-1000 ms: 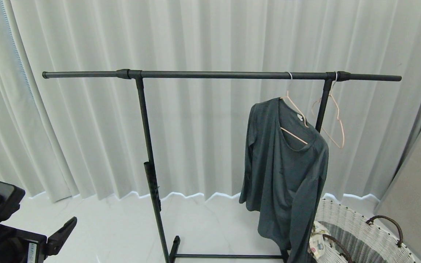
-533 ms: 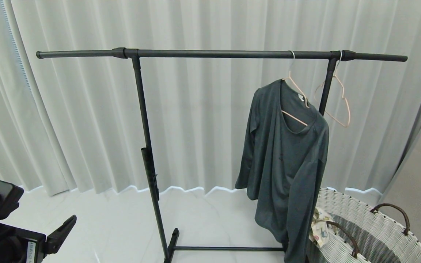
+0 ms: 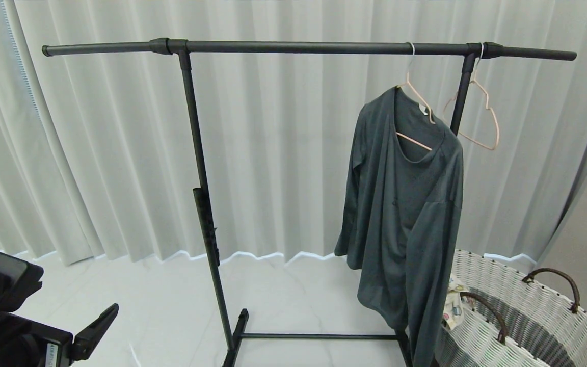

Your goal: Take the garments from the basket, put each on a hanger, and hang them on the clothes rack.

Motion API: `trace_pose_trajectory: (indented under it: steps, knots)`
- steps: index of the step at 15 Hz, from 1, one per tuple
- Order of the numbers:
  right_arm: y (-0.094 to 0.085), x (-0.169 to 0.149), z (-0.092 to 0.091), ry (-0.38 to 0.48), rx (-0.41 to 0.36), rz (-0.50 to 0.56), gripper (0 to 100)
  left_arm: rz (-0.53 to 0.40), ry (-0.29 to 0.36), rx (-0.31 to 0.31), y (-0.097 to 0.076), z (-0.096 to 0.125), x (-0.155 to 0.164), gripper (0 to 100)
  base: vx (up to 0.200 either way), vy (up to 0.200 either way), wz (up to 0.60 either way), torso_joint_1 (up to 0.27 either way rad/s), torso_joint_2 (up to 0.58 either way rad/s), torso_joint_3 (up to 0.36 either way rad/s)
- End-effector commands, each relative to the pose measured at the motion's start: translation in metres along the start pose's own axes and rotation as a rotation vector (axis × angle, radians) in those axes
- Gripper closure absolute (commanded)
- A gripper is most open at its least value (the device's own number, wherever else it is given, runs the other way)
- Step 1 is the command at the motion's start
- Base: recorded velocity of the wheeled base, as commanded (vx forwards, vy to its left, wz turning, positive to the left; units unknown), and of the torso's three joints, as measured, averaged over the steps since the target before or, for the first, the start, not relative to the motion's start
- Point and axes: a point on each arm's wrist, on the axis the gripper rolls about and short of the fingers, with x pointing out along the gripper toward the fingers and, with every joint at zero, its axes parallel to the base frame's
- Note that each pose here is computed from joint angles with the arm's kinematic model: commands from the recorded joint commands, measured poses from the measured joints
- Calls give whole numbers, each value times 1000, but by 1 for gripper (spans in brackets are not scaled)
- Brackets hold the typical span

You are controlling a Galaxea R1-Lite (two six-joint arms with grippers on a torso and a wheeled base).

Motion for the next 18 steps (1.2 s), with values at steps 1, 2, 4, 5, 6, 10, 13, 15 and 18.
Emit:
trace_pose_trajectory:
  steps: [1,2,4,5,6,10,13,15,18]
  knots:
    - [6,5,-7,33,-11,20,0,-33,-7,14,-4,1,0,0,0,0,0,0,0,0]
    - [9,6,-12,46,-14,28,0,-44,-12,17,-5,1,0,0,200,0,0,-12,46,36]
    - [14,6,-21,64,-18,38,0,-62,-11,27,-8,1,1,0,200,0,0,-5,27,41]
    - [17,6,-27,84,-24,48,0,-71,-11,30,-9,0,0,0,200,0,0,-2,12,27]
    - [20,6,-32,100,-29,62,0,-78,-13,33,-10,0,0,0,200,0,0,7,17,2]
    - [28,20,-39,196,42,113,0,-106,-13,49,-13,1,2,0,200,0,0,6,5,4]
    - [37,36,-40,278,124,160,0,-111,-7,51,-14,2,3,0,200,0,0,4,4,1]
    - [47,52,-38,300,169,193,0,-111,-5,50,-14,1,4,0,200,0,0,-2,0,2]
    - [66,87,-40,349,168,221,0,-109,-11,47,-14,2,3,0,67,0,0,1,1,1]
